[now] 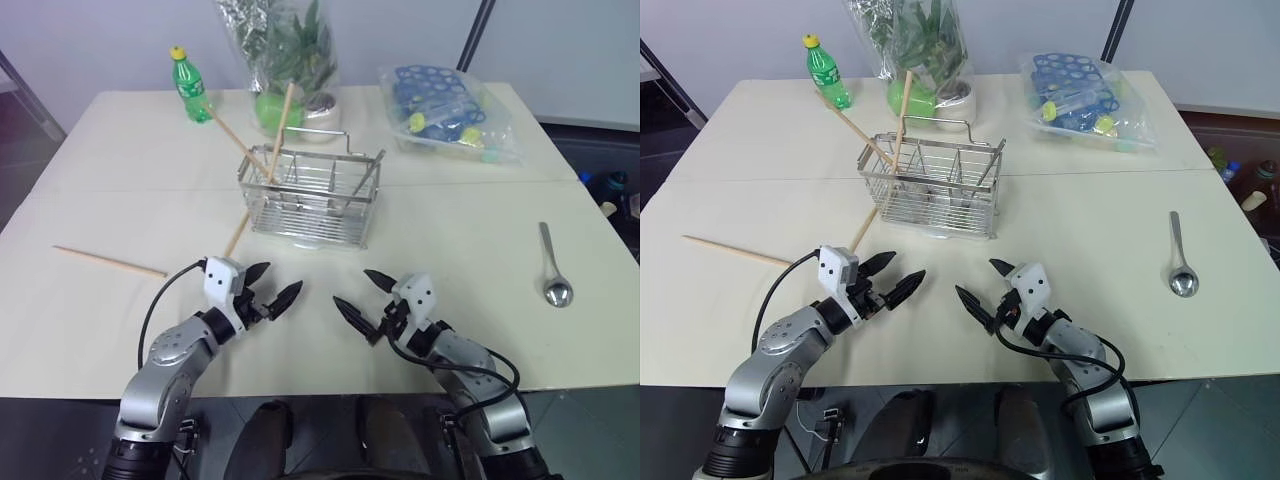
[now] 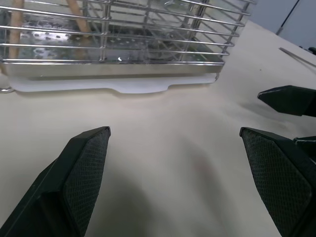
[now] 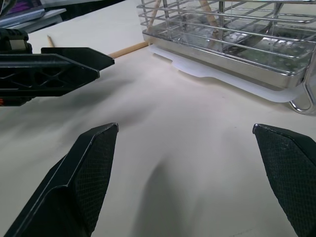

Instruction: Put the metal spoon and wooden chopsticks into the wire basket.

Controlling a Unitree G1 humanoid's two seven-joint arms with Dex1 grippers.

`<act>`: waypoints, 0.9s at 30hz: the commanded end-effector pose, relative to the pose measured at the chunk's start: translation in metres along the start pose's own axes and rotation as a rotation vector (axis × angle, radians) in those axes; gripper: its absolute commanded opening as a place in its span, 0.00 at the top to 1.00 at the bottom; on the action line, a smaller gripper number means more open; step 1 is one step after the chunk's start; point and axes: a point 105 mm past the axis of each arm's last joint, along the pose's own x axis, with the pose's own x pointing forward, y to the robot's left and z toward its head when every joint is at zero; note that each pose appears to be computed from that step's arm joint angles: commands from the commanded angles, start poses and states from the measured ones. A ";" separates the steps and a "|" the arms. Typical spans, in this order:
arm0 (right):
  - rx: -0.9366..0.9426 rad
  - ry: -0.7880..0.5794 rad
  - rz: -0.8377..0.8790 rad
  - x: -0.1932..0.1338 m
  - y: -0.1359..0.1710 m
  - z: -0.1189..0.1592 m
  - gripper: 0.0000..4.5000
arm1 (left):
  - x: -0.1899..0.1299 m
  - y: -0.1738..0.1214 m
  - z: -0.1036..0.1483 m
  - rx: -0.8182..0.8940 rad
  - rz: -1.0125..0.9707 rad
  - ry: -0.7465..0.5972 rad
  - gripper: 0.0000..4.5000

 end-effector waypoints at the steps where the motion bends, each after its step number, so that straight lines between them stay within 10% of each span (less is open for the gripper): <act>1: -0.021 -0.040 0.007 0.000 0.003 0.009 0.00 | -0.002 0.000 0.008 0.037 -0.013 -0.031 0.02; 18: -0.031 -0.017 -0.020 -0.007 -0.008 0.009 0.00 | -0.010 -0.007 0.052 0.238 -0.341 0.019 0.02; 27: -0.077 0.139 -0.218 -0.029 -0.063 0.025 0.00 | 0.000 -0.029 0.089 0.276 -0.583 -0.029 0.02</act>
